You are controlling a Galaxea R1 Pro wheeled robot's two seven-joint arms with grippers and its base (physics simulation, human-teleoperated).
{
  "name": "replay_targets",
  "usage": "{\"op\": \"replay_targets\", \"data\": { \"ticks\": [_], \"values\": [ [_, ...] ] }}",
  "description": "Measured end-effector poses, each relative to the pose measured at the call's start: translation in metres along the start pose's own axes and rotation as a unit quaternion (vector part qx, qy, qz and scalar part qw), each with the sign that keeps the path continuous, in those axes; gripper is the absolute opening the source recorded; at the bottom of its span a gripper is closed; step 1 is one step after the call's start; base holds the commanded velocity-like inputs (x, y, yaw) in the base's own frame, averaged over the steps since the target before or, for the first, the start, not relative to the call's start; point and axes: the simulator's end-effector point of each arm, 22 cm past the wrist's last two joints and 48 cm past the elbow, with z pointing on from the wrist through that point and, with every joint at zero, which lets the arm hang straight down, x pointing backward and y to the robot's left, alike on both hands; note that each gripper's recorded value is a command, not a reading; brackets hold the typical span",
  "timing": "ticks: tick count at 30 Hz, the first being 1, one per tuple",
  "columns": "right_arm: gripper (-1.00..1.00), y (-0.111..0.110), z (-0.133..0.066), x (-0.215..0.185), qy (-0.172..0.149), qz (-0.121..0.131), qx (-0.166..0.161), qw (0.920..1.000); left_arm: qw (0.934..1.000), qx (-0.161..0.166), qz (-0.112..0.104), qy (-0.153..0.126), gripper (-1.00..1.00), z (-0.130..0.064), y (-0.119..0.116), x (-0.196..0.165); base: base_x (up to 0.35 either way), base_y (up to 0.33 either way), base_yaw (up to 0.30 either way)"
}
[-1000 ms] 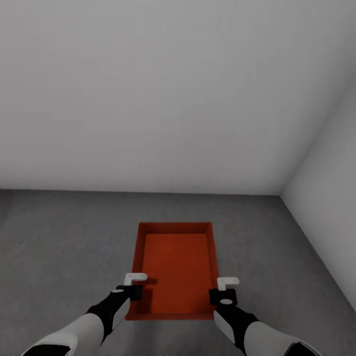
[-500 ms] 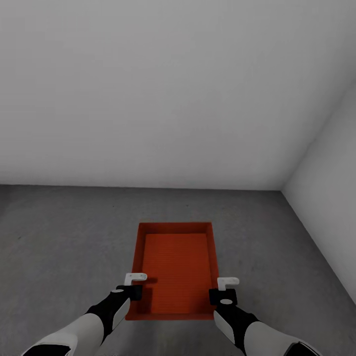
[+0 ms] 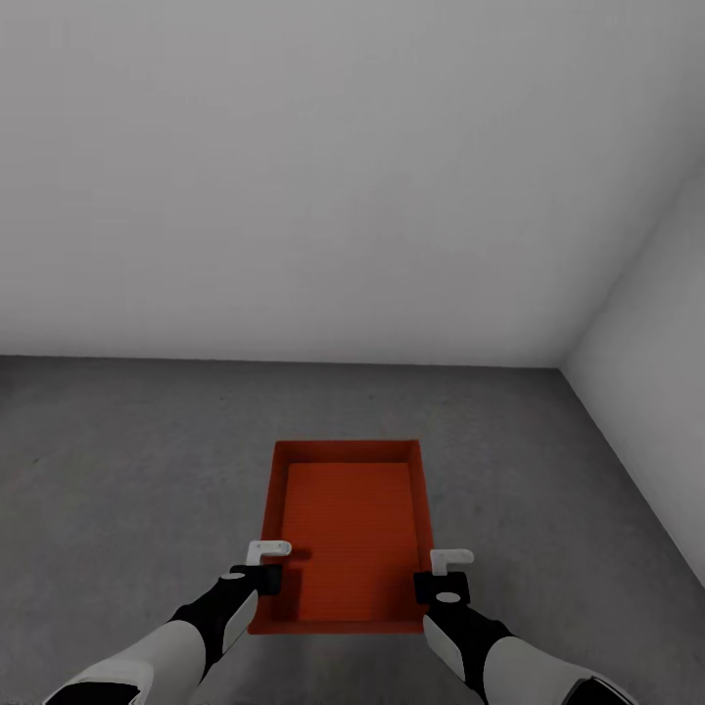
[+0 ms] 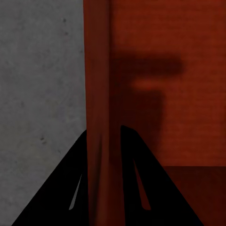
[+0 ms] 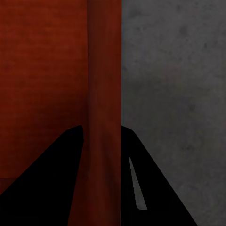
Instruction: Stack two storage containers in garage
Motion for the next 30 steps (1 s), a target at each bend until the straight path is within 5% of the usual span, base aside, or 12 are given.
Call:
{"op": "replay_targets", "data": {
  "ticks": [30],
  "values": [
    [-1.00, 0.005, 0.018, 0.030, 0.023, -0.005, -0.001, 0.9997, 0.9997, 0.000, 0.000, 0.024, -1.00, 0.021, 0.000, 0.029, 0.000, 0.000, 0.000]
  ]
}}
